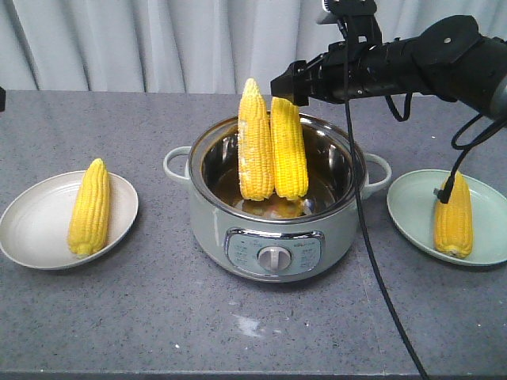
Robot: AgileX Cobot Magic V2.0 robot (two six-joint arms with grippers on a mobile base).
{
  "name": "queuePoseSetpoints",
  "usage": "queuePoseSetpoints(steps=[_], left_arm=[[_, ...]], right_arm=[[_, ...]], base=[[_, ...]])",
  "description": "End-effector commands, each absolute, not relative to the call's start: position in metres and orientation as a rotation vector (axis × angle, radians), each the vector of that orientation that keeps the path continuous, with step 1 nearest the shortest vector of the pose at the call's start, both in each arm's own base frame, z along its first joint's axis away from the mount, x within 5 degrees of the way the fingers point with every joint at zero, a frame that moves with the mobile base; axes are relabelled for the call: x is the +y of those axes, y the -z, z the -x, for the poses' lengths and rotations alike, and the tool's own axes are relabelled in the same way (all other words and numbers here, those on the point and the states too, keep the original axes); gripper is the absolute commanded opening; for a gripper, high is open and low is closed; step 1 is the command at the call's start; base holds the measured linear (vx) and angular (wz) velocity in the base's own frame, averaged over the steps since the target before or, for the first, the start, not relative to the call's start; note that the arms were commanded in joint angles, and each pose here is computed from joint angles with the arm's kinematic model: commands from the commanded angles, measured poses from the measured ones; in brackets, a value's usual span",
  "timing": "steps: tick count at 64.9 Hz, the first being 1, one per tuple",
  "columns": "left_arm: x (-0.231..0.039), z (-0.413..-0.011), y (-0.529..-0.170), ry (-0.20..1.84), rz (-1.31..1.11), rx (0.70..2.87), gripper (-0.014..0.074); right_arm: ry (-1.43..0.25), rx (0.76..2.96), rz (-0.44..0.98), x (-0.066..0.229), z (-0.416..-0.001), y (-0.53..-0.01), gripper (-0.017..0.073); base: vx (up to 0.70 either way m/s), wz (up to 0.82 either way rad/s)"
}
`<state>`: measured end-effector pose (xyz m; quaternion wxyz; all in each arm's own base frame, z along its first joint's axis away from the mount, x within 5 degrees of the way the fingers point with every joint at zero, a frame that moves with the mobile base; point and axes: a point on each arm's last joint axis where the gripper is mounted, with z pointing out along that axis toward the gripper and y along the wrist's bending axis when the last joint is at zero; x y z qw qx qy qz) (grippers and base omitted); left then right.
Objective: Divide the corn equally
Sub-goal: 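Move the right gripper over the pot to the upright cob nearest it, then grasp the corn cob and lift it out of the pot with the right gripper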
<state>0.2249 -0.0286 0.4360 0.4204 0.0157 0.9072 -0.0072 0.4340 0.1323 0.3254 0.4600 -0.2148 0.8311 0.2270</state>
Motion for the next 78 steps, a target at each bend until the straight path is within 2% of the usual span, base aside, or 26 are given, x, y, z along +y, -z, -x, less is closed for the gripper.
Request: queuePoseSetpoints(steps=[1,45,53,69,78], left_arm=[[-0.028,-0.221,-0.451,0.04,-0.031,2.171,0.0575],[-0.028,-0.221,-0.451,0.042,-0.031,2.17,0.0575],[-0.028,-0.221,-0.451,0.041,-0.031,2.173,0.0575],[-0.028,-0.221,-0.451,0.041,-0.031,2.173,0.0575],[-0.028,-0.221,-0.451,0.041,-0.031,2.173,0.0575]], right_arm=[[-0.539,1.935,0.483,0.127,-0.429,-0.36,0.0505],[-0.598,2.023,0.516,0.133,-0.437,-0.332,0.0486],[-0.604,2.018,0.506,0.133,-0.437,-0.333,0.0416],[-0.618,2.017,0.498,0.133,-0.437,-0.333,0.0202],[-0.617,2.015,0.498,0.133,-0.437,-0.334,0.0162]], base=[[0.0,0.0],[0.0,0.0],[0.0,0.0],[0.0,0.0],[0.0,0.0]])
